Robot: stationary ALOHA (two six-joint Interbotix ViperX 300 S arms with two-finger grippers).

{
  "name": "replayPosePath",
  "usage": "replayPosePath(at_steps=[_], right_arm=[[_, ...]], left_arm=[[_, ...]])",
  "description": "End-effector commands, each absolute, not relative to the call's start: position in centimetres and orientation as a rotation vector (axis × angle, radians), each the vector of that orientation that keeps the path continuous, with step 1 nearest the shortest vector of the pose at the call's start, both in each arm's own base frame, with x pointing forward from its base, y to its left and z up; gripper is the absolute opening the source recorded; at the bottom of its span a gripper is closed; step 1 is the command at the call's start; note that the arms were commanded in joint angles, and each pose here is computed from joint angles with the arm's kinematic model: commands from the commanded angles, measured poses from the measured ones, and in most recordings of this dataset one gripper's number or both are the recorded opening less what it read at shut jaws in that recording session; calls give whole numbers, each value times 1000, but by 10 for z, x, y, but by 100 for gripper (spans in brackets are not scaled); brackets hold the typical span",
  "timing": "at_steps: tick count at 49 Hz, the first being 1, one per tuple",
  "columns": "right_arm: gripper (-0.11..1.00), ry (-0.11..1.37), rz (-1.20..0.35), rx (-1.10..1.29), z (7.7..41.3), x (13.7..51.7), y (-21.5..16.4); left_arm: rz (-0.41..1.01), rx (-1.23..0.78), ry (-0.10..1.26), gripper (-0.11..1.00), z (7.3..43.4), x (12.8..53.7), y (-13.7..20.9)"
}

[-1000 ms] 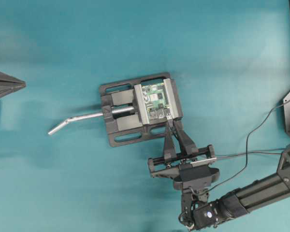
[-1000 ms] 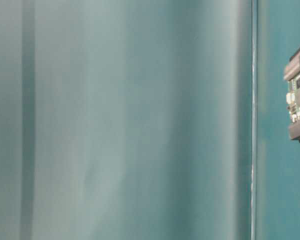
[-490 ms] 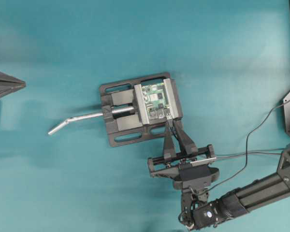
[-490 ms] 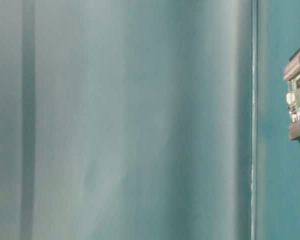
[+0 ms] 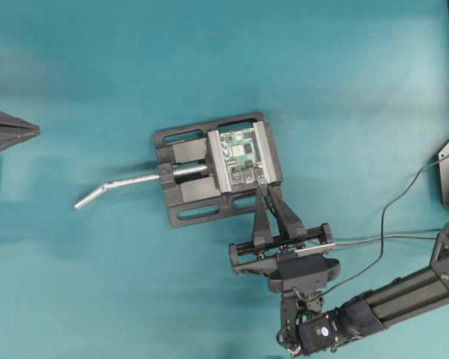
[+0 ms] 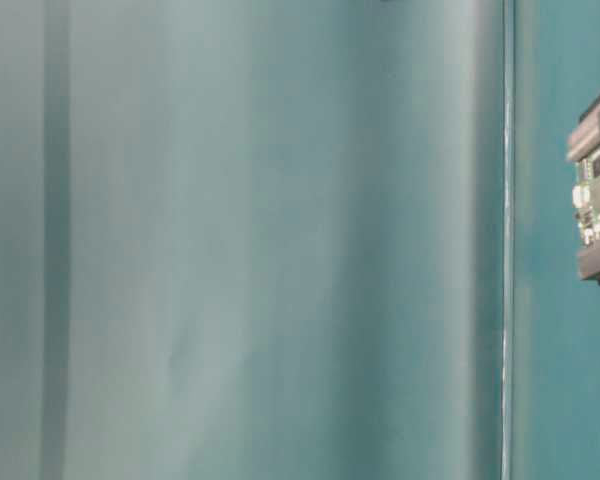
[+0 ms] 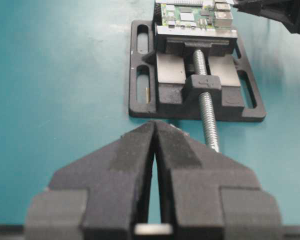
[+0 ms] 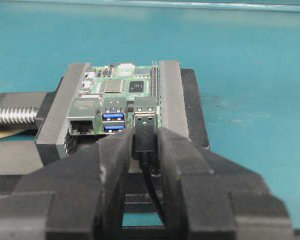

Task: Insert the USB into the fixed PCB.
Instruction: 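Push the USB plug forward into the black USB port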

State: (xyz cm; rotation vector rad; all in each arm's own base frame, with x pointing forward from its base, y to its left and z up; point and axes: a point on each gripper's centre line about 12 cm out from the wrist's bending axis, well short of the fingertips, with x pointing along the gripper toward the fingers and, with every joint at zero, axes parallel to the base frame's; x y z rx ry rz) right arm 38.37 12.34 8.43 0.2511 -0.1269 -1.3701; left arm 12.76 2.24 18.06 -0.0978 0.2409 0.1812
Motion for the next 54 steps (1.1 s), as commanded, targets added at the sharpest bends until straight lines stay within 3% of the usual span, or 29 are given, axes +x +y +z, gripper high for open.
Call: replayPosePath(at_steps=[1, 31, 54], right_arm=[[21, -161, -1396, 301, 107, 391, 111], [21, -139, -1407, 283, 115, 393, 100], [21, -119, -1376, 275, 102, 398, 96]], left_arm=[[182, -85, 217, 0, 192, 130, 23], [182, -86, 216, 0, 192, 130, 23], [182, -86, 216, 0, 192, 130, 23]])
